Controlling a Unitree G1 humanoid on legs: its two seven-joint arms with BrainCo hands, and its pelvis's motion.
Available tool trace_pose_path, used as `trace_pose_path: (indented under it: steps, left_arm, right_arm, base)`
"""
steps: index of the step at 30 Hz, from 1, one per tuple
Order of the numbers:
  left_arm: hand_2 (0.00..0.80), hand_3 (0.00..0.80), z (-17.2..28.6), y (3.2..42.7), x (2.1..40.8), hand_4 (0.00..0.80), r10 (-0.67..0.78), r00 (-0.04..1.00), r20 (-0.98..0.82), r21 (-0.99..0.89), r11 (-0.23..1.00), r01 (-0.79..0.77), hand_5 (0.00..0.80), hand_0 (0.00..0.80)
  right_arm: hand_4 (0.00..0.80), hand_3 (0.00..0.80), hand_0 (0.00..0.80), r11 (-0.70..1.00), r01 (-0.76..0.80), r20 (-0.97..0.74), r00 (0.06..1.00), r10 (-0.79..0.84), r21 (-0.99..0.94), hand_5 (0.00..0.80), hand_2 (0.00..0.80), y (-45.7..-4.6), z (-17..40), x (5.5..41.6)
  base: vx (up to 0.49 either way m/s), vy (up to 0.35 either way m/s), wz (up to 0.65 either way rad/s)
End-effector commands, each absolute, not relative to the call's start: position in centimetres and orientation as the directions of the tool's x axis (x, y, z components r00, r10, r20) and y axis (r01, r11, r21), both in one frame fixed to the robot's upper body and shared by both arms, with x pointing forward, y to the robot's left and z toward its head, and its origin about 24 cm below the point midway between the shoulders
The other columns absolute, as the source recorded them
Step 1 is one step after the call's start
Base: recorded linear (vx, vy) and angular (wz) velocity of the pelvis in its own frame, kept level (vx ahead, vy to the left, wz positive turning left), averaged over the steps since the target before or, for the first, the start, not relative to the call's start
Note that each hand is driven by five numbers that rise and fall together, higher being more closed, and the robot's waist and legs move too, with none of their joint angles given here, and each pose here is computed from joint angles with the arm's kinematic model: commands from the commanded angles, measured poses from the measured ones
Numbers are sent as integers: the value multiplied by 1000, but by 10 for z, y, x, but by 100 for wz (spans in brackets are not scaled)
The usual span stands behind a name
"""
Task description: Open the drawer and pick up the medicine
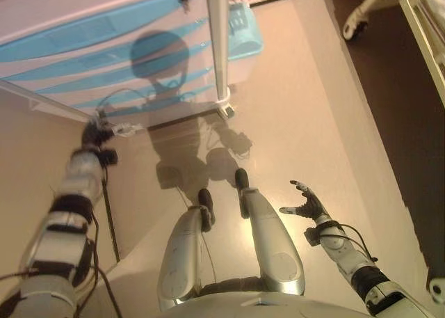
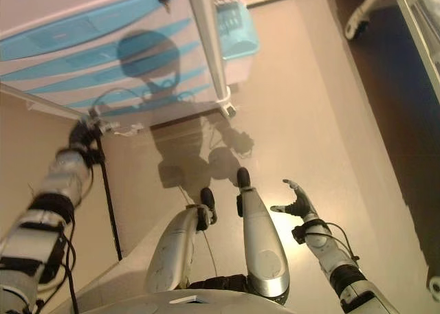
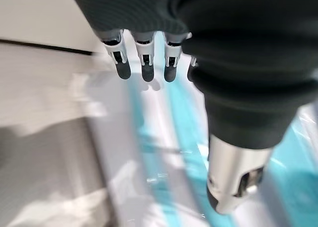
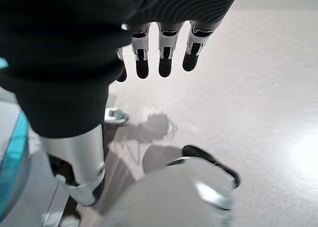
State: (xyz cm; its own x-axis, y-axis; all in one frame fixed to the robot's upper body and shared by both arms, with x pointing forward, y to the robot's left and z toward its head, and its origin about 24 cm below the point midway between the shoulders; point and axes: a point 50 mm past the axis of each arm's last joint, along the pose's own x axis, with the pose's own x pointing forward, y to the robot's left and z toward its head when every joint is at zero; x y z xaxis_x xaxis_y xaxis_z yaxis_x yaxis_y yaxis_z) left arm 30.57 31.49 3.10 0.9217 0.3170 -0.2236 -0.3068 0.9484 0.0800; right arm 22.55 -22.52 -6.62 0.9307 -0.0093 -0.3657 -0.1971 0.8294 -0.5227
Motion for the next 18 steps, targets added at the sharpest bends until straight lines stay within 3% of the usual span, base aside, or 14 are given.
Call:
trace_pose_path:
  steps: [1, 6, 10, 15, 18]
  left_arm:
    - [0, 0, -16, 304, 267, 0, 260, 918, -299, 43, 965, -260, 0, 0]
    - [0, 0, -92, 275, 193, 0, 221, 806, -549, 54, 972, -230, 0, 0]
    - [0, 0, -127, 257, 144, 0, 128, 692, -710, 42, 989, -139, 0, 0]
    - [0, 0, -150, 237, 105, 0, 36, 561, -827, -38, 992, -119, 0, 0]
    - [0, 0, -154, 227, 100, 0, -40, 528, -848, -55, 998, -14, 0, 0]
  right_arm:
    - [0, 0, 0, 855, -209, -442, 897, -26, -474, 0, 0, -231, -85, 200]
    - [0, 0, 0, 859, -251, -564, 824, -52, -446, 0, 0, -239, -106, 172]
    - [0, 0, 0, 871, -275, -647, 760, -63, -408, 0, 0, -237, -122, 148]
    - [0, 0, 0, 887, -283, -708, 703, -68, -366, 0, 0, -230, -135, 134]
    - [0, 0, 0, 890, -297, -726, 686, -53, -346, 0, 0, -221, -139, 134]
  base:
    - [124, -77, 27]
    - [120, -59, 36]
    - [69, -57, 24]
    - [-2, -41, 25]
    - [-17, -27, 19]
